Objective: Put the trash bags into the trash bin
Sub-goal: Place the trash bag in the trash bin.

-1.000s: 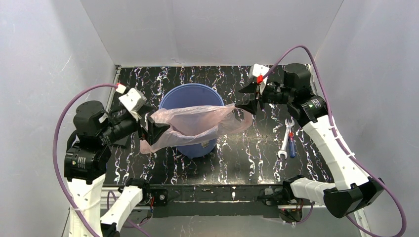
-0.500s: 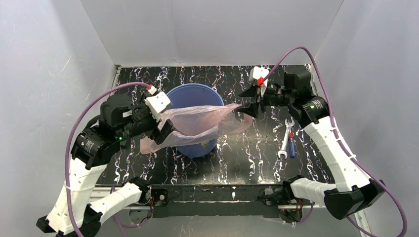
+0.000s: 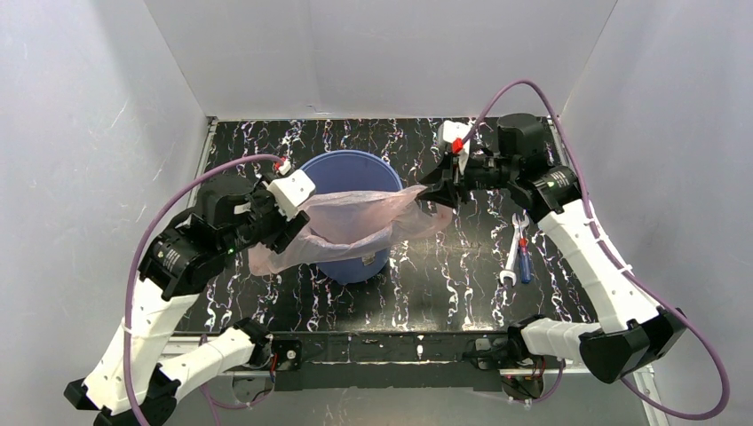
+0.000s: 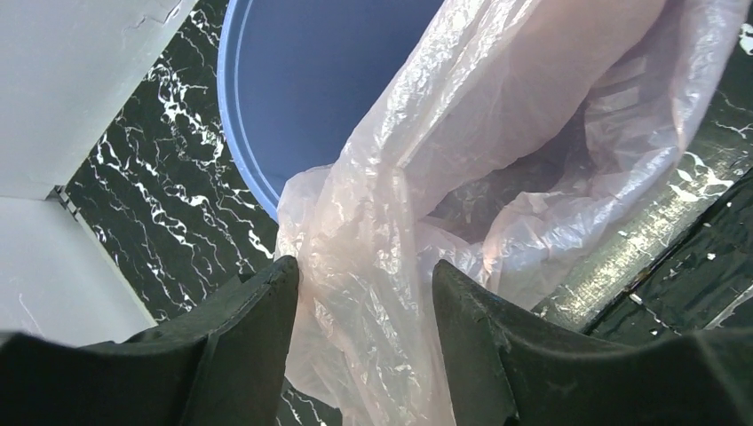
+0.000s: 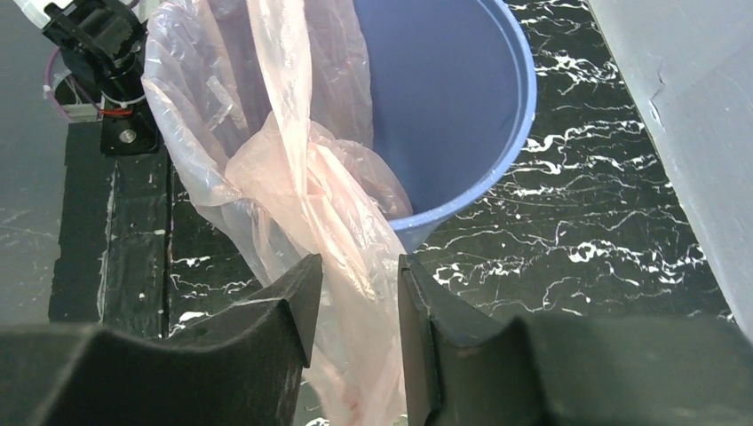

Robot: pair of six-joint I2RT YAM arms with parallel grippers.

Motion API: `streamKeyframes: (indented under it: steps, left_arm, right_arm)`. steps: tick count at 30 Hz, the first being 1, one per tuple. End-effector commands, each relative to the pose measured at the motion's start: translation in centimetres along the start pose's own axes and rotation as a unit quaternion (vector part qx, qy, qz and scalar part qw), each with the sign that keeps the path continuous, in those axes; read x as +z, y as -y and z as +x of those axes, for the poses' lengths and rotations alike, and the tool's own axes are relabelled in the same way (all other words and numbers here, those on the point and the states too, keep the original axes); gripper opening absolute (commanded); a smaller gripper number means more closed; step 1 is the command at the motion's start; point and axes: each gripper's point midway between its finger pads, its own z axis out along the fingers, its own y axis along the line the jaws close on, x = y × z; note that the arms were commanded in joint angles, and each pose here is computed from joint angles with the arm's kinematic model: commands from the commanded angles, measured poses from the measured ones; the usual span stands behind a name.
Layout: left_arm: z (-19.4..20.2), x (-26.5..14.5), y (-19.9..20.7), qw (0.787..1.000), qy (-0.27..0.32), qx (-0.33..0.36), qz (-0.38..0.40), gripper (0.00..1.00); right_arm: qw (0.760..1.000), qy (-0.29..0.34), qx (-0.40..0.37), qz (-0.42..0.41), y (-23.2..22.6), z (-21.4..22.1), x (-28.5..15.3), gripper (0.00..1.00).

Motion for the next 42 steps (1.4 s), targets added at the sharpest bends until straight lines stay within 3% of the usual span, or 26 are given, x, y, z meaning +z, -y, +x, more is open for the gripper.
streamKeyframes:
  steps: [1, 3, 5, 8, 13, 17, 22, 26, 29, 32, 33, 36, 42]
  left_arm:
    - [0.5, 0.6, -0.5, 1.0, -0.016, 0.009, -0.012, 0.54]
    - [0.5, 0.7, -0.4, 1.0, -0.019, 0.008, -0.011, 0.57]
    - [0.3, 0.7, -0.1, 1.0, -0.014, 0.006, -0.003, 0.67]
    - [0.4, 0.7, -0.3, 1.0, -0.016, 0.008, -0.007, 0.66]
    - [0.8, 0.3, -1.6, 0.999, -0.029, 0.01, -0.045, 0.45]
    - [0.5, -0.1, -2.0, 0.998, -0.02, 0.007, -0.056, 0.26]
    - [0.4, 0.3, -1.8, 0.999, -0.025, 0.007, -0.047, 0.11]
    - [0.5, 0.3, -1.8, 0.999, -0.025, 0.005, -0.047, 0.01]
    - [0.3, 0.3, -1.9, 0.998, -0.023, 0.002, -0.051, 0.0]
    - [0.2, 0.3, -1.9, 0.998, -0.024, -0.006, -0.052, 0.0]
    - [0.1, 0.3, -1.9, 0.998, -0.022, -0.009, -0.05, 0.0]
    - [0.2, 0.3, -1.9, 0.998, -0.025, -0.013, -0.052, 0.0]
    - [0.4, 0.1, -2.4, 0.997, -0.031, -0.026, -0.071, 0.0]
  right_arm:
    - [1.0, 0.006, -0.023, -0.017, -0.5, -1.6, 0.6, 0.41]
    - [1.0, 0.002, -0.023, -0.019, -0.5, -1.5, 0.9, 0.4]
    - [1.0, -0.001, -0.025, -0.016, -0.5, -1.4, 0.9, 0.4]
    - [1.0, -0.004, -0.027, -0.01, -0.3, -1.4, 0.8, 0.4]
    - [0.999, -0.012, -0.035, 0.009, 0.1, -1.2, 0.5, 0.38]
    - [0.999, 0.005, -0.05, 0.015, 0.0, -2.6, 0.0, 0.54]
    - [0.999, 0.017, -0.043, -0.005, -0.6, -3.2, 0.2, 0.57]
    - [0.999, 0.011, -0.039, -0.014, -0.5, -2.9, 0.6, 0.52]
    - [0.999, 0.014, -0.035, -0.029, -0.9, -3.1, 1.0, 0.37]
    - [0.999, 0.013, -0.033, -0.032, -0.9, -3.0, 1.2, 0.36]
    - [0.999, 0.014, -0.034, -0.033, -1.0, -3.1, 1.2, 0.38]
    - [0.999, 0.021, -0.041, -0.029, -1.0, -3.8, 1.0, 0.57]
    - [0.999, 0.007, -0.043, -0.031, -0.9, -3.1, 1.6, 0.62]
